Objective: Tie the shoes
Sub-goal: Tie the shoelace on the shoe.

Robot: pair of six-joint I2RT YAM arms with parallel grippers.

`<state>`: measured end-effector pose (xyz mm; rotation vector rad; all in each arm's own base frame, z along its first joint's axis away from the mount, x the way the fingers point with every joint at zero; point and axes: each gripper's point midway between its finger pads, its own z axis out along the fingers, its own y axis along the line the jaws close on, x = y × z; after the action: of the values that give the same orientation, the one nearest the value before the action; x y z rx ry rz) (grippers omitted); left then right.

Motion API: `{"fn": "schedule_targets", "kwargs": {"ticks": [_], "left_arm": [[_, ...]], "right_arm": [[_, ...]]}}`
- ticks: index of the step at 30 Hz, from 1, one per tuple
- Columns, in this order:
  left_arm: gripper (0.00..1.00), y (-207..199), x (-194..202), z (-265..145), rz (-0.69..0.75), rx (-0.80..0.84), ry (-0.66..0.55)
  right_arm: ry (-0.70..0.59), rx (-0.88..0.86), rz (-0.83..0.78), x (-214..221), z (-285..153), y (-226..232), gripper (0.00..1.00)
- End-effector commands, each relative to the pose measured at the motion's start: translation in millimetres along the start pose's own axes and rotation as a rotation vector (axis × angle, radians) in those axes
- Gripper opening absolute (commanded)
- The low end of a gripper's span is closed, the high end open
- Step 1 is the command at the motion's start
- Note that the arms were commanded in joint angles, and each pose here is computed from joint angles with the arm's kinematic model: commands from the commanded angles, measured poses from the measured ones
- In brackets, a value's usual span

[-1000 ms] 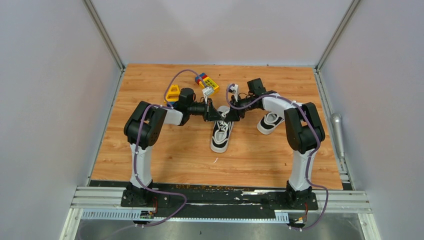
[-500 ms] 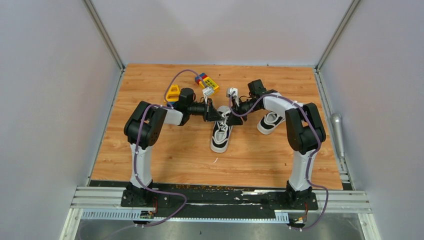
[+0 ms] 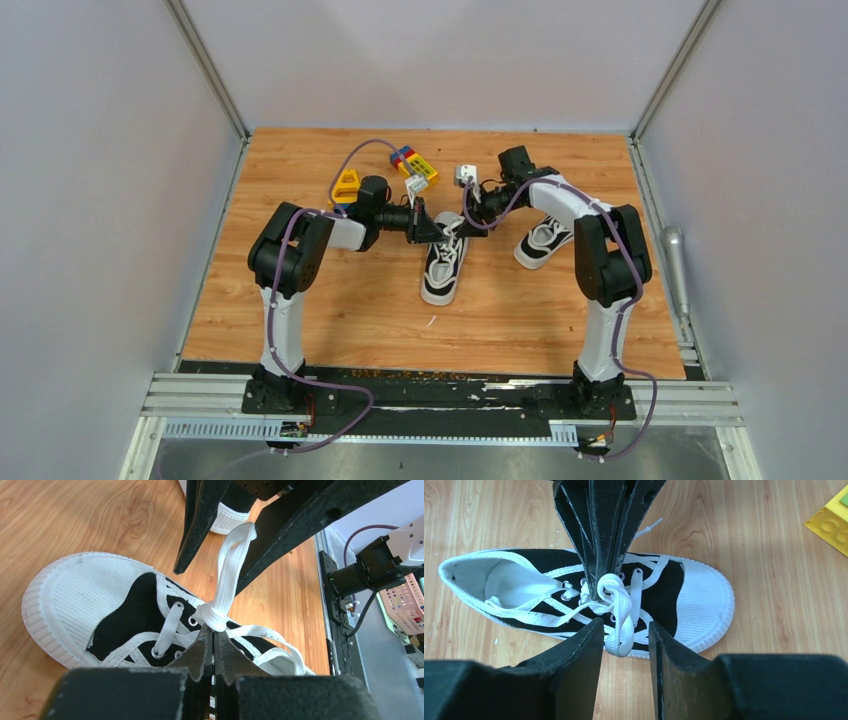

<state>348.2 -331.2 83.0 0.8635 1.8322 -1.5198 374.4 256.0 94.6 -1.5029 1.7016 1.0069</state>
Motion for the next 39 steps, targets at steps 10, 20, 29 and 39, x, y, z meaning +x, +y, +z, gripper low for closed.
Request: {"fn": "schedule_targets", "kwargs": {"ticks": [10,20,29,39], "left_arm": [[0.00,-2.8,-5.1,0.6,0.038,0.031,-0.008],[0.00,1.4,-3.0,0.6,0.032,0.012,0.004],[0.00,3.6,-2.0,0.9,0.030,0.007,0.012],[0.00,17.0,0.6,2.3,0.014,-0.050,0.030]], "right_arm": [[0.032,0.017,-0.169,2.0,13.8,-6.3,0.35],[0.051,0.026,-0.219,6.1,16.0,-6.6,0.35],[0.041,0.039,-0.260,5.3,25.2,-13.0,0.36],[0.000,-0.008,-0.301,-7.1,27.6,5.0,0.36]]}}
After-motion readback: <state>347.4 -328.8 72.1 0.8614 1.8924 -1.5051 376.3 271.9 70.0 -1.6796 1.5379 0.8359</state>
